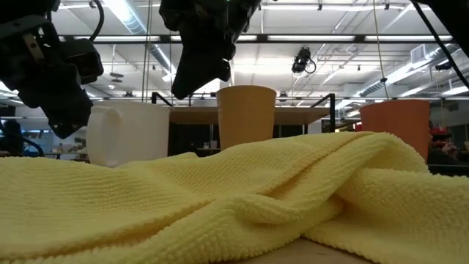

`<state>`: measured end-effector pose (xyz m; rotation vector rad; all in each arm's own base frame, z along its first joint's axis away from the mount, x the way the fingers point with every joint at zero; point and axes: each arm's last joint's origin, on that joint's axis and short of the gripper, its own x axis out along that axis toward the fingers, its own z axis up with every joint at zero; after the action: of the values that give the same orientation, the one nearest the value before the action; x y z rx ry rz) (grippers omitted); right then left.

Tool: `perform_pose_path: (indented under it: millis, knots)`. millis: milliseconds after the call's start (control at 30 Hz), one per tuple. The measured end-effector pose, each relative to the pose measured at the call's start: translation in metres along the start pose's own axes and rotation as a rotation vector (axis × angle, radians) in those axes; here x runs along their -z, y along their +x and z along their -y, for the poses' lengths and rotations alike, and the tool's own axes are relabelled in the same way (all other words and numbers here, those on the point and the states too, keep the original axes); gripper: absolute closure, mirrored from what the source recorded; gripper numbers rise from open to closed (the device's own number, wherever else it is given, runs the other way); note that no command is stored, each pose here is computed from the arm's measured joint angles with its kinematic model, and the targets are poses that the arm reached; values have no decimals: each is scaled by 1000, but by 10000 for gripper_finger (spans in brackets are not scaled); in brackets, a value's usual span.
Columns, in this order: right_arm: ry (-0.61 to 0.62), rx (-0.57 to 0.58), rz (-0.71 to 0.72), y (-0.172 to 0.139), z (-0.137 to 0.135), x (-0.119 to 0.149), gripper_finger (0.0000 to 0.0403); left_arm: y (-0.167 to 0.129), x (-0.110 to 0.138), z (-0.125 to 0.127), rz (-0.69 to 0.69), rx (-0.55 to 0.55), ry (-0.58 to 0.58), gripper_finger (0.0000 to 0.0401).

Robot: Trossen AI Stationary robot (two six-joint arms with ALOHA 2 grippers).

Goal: Stack small to large cups/mugs on shelf
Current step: Put the white mug on the shelf

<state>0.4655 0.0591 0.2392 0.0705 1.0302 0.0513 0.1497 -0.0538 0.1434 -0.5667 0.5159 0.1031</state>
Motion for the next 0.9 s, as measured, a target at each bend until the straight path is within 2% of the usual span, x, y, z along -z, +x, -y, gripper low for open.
perform_pose_path:
  millis: [333, 500, 900]
  knots:
    - [34, 1, 70, -6, 10, -8, 331, 1, -5, -3, 32, -20, 0, 350]
    - [55, -67, 127, -7, 18, -16, 331, 1, -5, -3, 31, -15, 9, 348]
    - [53, -99, 64, -6, 15, -10, 331, -1, 5, 0, -65, 20, -12, 349]
